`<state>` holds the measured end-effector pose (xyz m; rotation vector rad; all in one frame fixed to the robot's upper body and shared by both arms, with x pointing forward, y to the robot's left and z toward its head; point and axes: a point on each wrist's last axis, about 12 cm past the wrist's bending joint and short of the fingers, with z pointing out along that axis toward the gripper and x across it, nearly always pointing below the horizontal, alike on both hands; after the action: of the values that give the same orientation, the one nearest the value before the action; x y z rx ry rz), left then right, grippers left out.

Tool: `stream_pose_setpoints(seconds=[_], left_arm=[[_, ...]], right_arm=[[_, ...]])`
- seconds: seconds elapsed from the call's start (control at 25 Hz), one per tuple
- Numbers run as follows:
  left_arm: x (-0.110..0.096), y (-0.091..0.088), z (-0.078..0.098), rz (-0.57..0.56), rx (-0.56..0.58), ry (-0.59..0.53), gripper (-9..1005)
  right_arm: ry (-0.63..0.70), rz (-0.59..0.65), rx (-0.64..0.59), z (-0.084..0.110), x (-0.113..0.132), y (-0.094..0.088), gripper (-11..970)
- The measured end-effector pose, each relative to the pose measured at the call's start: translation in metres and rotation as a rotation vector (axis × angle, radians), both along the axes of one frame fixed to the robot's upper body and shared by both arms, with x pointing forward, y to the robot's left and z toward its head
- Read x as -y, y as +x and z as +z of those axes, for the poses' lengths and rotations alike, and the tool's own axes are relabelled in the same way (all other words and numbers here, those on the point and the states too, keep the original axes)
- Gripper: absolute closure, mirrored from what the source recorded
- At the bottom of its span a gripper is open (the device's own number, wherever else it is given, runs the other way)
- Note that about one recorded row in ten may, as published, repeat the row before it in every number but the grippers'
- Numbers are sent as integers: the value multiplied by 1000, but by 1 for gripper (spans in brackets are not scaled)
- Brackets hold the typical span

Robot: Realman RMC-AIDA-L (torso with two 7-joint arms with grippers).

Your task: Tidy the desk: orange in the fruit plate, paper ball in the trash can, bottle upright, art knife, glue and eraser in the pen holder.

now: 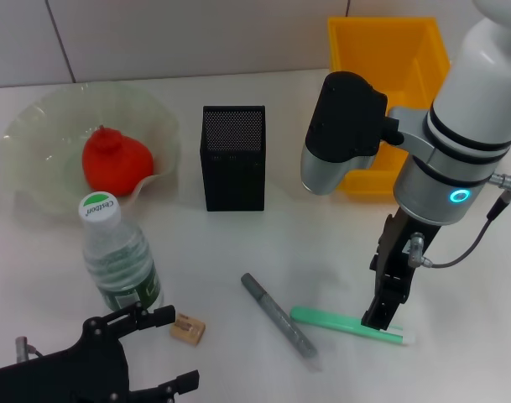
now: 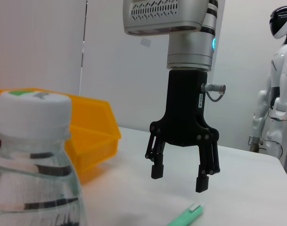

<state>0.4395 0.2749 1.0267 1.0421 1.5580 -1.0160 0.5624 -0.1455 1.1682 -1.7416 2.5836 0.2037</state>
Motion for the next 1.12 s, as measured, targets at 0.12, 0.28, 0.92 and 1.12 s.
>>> stream_pose_setpoints(seconds=[0.12, 0.28, 0.92, 1.12], left_arm=[[0, 1, 0, -1, 1, 0, 155], [1, 2, 1, -2, 3, 1, 155], [1, 0, 0, -2, -2, -1, 155], [0, -2, -1, 1, 3, 2, 155]], right_arm=[[0, 4, 1, 0, -1, 0, 119], [0, 7, 1, 1, -1, 0, 119], [397, -353, 253, 99, 61, 39, 121], [431, -378, 271, 113, 73, 29, 121]])
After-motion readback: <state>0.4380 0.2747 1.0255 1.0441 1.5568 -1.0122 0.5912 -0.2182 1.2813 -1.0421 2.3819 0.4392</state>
